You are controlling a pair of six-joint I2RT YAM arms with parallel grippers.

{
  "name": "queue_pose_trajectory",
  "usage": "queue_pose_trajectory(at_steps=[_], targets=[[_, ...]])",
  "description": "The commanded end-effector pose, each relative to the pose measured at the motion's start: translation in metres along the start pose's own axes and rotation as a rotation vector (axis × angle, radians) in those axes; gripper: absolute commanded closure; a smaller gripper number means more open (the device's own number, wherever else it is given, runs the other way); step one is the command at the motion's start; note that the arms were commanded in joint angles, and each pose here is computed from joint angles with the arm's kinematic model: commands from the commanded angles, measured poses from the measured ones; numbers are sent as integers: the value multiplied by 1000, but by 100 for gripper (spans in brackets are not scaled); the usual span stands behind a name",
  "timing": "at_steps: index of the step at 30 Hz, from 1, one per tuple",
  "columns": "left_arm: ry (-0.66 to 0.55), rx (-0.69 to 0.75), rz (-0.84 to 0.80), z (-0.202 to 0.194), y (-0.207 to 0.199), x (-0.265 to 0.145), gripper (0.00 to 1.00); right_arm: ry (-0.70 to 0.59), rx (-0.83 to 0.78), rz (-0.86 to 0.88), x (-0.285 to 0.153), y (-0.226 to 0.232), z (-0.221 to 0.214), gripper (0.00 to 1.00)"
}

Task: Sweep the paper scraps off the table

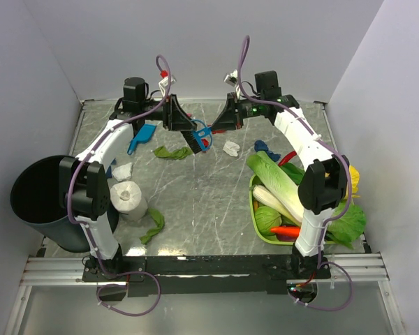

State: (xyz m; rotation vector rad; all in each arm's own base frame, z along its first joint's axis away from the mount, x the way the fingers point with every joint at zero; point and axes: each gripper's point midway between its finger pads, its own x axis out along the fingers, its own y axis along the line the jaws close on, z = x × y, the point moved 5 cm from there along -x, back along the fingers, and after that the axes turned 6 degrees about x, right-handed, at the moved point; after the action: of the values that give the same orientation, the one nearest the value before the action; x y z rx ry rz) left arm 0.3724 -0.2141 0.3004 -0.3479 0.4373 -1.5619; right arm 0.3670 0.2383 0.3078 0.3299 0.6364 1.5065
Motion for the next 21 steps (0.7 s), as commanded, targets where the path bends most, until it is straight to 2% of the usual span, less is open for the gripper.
queue_pose_trajectory(at_steps=[1, 2, 6, 7, 9, 10, 13, 15, 18, 21], targets=[[2, 18, 260, 1, 26, -6, 43, -40, -4, -33, -15, 5, 7, 100], [9, 46, 322, 4, 30, -9, 33, -44, 7, -56, -18, 6, 7, 100], [74, 95, 714, 4, 64, -37, 27, -35, -10, -316, -33, -4, 3, 100], [96, 128, 881, 5, 76, -54, 25, -30, -12, -417, -40, -12, 1, 100], [155, 168, 1030, -3, 87, -72, 23, -32, -35, -506, -48, -11, 1, 100], [205, 196, 1166, -9, 95, -91, 23, -30, -25, -574, -55, -13, 0, 100], [306, 230, 1292, -22, 105, -113, 19, 4, -59, -565, -55, -10, -6, 100], [336, 240, 1371, -26, 109, -129, 19, 22, -76, -624, -56, -18, -14, 100], [366, 221, 1425, -34, 114, -145, 18, 32, -50, -782, -61, -49, -17, 100], [375, 181, 1420, -37, 112, -152, 18, 67, -150, -883, -68, -73, -3, 100]])
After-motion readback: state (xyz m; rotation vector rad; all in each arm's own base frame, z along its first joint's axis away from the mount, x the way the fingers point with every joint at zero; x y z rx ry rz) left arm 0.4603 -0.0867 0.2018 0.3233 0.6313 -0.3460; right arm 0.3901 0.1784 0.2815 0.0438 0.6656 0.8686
